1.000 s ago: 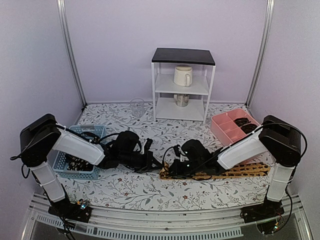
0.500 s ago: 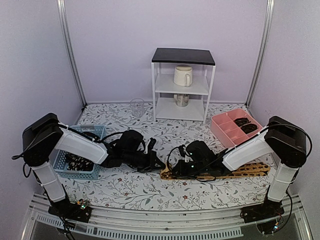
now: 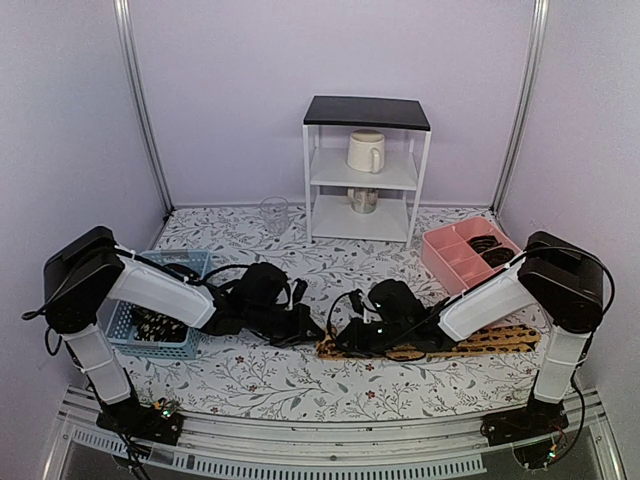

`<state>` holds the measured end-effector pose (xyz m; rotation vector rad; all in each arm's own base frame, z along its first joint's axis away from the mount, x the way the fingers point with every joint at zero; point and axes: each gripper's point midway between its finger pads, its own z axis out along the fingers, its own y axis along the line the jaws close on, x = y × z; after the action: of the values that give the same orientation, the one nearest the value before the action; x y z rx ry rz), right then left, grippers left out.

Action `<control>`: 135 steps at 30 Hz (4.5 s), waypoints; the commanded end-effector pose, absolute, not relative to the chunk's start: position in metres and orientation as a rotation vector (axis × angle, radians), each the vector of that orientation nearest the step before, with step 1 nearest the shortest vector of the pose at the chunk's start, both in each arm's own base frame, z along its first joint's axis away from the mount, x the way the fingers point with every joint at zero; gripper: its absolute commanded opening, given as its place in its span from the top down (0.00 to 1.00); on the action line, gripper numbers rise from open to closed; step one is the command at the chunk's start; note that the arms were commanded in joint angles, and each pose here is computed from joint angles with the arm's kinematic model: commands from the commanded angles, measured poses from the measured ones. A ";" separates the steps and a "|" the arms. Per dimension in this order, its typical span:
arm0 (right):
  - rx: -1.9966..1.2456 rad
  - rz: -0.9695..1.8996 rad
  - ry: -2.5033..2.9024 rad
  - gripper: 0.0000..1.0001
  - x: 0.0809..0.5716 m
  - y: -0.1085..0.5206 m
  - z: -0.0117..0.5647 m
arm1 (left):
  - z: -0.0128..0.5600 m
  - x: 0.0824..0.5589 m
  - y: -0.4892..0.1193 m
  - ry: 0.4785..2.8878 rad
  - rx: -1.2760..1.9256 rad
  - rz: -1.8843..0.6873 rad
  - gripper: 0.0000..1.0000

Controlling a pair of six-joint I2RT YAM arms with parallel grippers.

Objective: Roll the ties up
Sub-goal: Roll the tie at the center of the board.

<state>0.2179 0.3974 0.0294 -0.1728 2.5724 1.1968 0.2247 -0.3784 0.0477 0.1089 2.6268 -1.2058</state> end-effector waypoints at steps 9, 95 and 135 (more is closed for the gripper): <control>-0.170 1.240 2.539 0.92 0.224 0.401 0.035 | 0.061 0.223 -0.385 2.593 0.156 -1.239 1.00; -0.074 1.182 2.548 0.74 0.224 0.371 0.033 | 0.138 0.271 -0.355 2.261 0.575 -0.770 0.72; -0.080 1.196 2.528 0.77 0.225 0.371 0.030 | 0.032 0.232 -0.388 1.674 1.819 -0.538 0.40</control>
<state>0.2238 0.3718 0.0362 -0.0713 2.5341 1.1968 0.2201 -0.3758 0.0246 1.8538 1.7225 -0.5288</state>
